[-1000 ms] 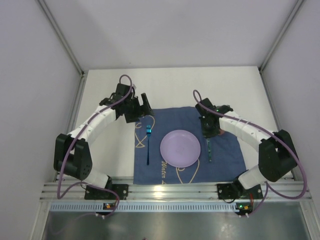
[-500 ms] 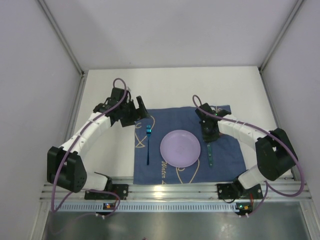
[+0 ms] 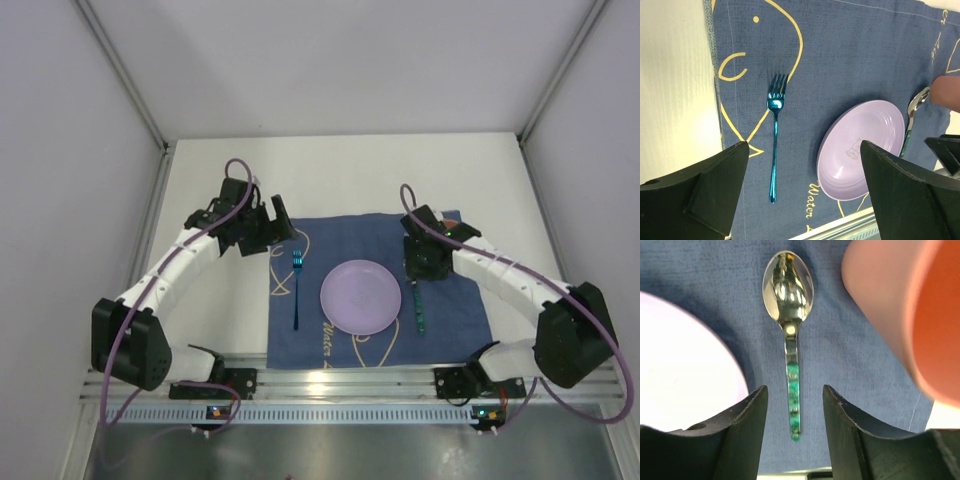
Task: Set the dinner table for one person
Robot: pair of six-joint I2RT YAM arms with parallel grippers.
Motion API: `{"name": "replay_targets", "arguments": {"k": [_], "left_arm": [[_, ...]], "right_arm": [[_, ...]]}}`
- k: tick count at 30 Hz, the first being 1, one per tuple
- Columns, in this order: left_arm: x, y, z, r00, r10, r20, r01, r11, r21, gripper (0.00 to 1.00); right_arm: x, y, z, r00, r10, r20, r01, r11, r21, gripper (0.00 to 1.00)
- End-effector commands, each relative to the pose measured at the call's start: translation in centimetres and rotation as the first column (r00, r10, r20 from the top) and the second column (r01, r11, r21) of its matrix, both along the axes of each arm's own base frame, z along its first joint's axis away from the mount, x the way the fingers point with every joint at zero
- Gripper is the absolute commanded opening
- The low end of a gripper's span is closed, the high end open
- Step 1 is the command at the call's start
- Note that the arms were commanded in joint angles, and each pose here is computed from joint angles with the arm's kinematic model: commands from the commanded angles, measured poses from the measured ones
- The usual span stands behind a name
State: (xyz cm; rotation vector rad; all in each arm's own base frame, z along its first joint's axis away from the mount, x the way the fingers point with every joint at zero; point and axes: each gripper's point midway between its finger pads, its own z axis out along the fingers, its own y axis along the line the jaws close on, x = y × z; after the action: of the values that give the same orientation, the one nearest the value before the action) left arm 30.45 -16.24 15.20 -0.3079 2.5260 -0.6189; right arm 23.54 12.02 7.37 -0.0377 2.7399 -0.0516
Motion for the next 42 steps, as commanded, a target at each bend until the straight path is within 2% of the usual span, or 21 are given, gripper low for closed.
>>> {"name": "replay_targets", "arguments": {"k": [1,8,12,14,15,19,20,21,22,24,25,26,28,29,31,32,33,35,37,40,42], "left_arm": [[-0.1,-0.1,0.2,0.999,-0.029,0.021,0.029,1.000,0.004,0.98],[2.0,0.7,0.2,0.997,-0.047,0.057,0.041,0.994,0.098,0.98],[4.1,2.5,0.5,0.988,-0.037,0.147,0.006,0.979,0.204,0.98],[5.1,4.6,1.4,0.974,0.009,0.225,-0.076,0.954,0.289,0.98],[5.8,5.0,2.2,0.960,0.021,0.278,-0.107,0.949,0.297,0.98],[7.2,7.8,5.2,0.836,0.048,0.547,-0.263,0.909,0.322,0.99],[7.0,9.5,6.0,0.791,0.037,0.611,-0.325,0.871,0.369,0.99],[5.8,10.9,2.6,0.800,0.026,0.599,-0.343,0.839,0.422,0.99],[6.7,11.4,4.1,0.716,0.030,0.697,-0.409,0.828,0.384,0.99],[5.8,12.7,1.1,0.701,0.020,0.713,-0.426,0.814,0.396,0.98],[6.2,12.9,1.6,0.654,0.031,0.756,-0.448,0.821,0.355,0.98],[6.4,13.9,0.7,0.657,0.049,0.752,-0.461,0.816,0.349,0.98],[6.8,14.0,-2.9,0.717,0.026,0.696,-0.398,0.836,0.378,0.98],[7.5,15.2,-2.9,0.699,0.076,0.712,-0.437,0.833,0.340,0.98],[8.0,15.5,-5.3,0.725,0.082,0.684,-0.409,0.850,0.332,0.98],[8.7,16.0,-5.1,0.717,0.071,0.693,-0.410,0.847,0.337,0.99],[9.0,15.9,-7.0,0.754,0.054,0.654,-0.383,0.846,0.371,0.99],[9.8,15.8,-7.0,0.762,-0.007,0.647,-0.346,0.841,0.417,0.98],[10.5,15.6,-6.7,0.751,-0.059,0.658,-0.324,0.835,0.445,0.98],[9.9,16.4,-6.6,0.693,-0.023,0.721,-0.365,0.851,0.378,0.99],[8.5,16.6,-7.7,0.703,-0.016,0.711,-0.339,0.871,0.356,0.98]], "right_arm": [[-0.9,-0.3,2.1,0.998,-0.027,0.057,0.026,0.999,0.024,0.49],[-2.9,1.5,6.0,0.983,0.040,0.181,-0.067,0.987,0.143,0.50],[-4.2,3.0,12.0,0.917,0.078,0.391,-0.200,0.939,0.281,0.53],[-4.6,2.7,14.5,0.880,0.052,0.471,-0.231,0.915,0.331,0.61],[-5.1,2.0,16.3,0.851,0.012,0.526,-0.238,0.900,0.366,0.75],[-5.3,-0.3,18.4,0.783,-0.093,0.615,-0.202,0.897,0.392,0.89],[-5.2,-0.6,18.7,0.770,-0.116,0.628,-0.193,0.895,0.402,0.91],[-5.4,-1.0,18.7,0.757,-0.125,0.641,-0.196,0.893,0.406,0.92],[-5.4,-1.1,19.0,0.744,-0.126,0.656,-0.208,0.889,0.407,0.93],[-5.6,-1.4,19.4,0.726,-0.131,0.676,-0.219,0.886,0.408,0.94],[-5.6,-1.7,19.6,0.718,-0.138,0.682,-0.215,0.888,0.406,0.94],[-5.6,-1.8,20.0,0.710,-0.148,0.688,-0.215,0.885,0.412,0.94],[-5.8,-2.1,20.9,0.693,-0.156,0.703,-0.222,0.883,0.414,0.95],[-5.8,-2.2,21.2,0.687,-0.156,0.709,-0.224,0.883,0.411,0.96],[-5.7,-2.4,21.8,0.679,-0.152,0.718,-0.225,0.888,0.400,0.98],[-5.6,-2.4,21.6,0.684,-0.141,0.716,-0.222,0.895,0.387,1.00],[-5.6,-2.4,22.1,0.681,-0.140,0.719,-0.224,0.895,0.387,1.00],[-5.5,-2.5,21.9,0.691,-0.131,0.711,-0.212,0.904,0.372,1.00],[-5.3,-2.3,22.0,0.701,-0.118,0.703,-0.210,0.908,0.362,1.00],[-4.9,-2.0,22.3,0.705,-0.115,0.700,-0.206,0.911,0.357,1.00],[-4.7,-1.8,22.5,0.709,-0.108,0.697,-0.204,0.914,0.350,1.00]]}}
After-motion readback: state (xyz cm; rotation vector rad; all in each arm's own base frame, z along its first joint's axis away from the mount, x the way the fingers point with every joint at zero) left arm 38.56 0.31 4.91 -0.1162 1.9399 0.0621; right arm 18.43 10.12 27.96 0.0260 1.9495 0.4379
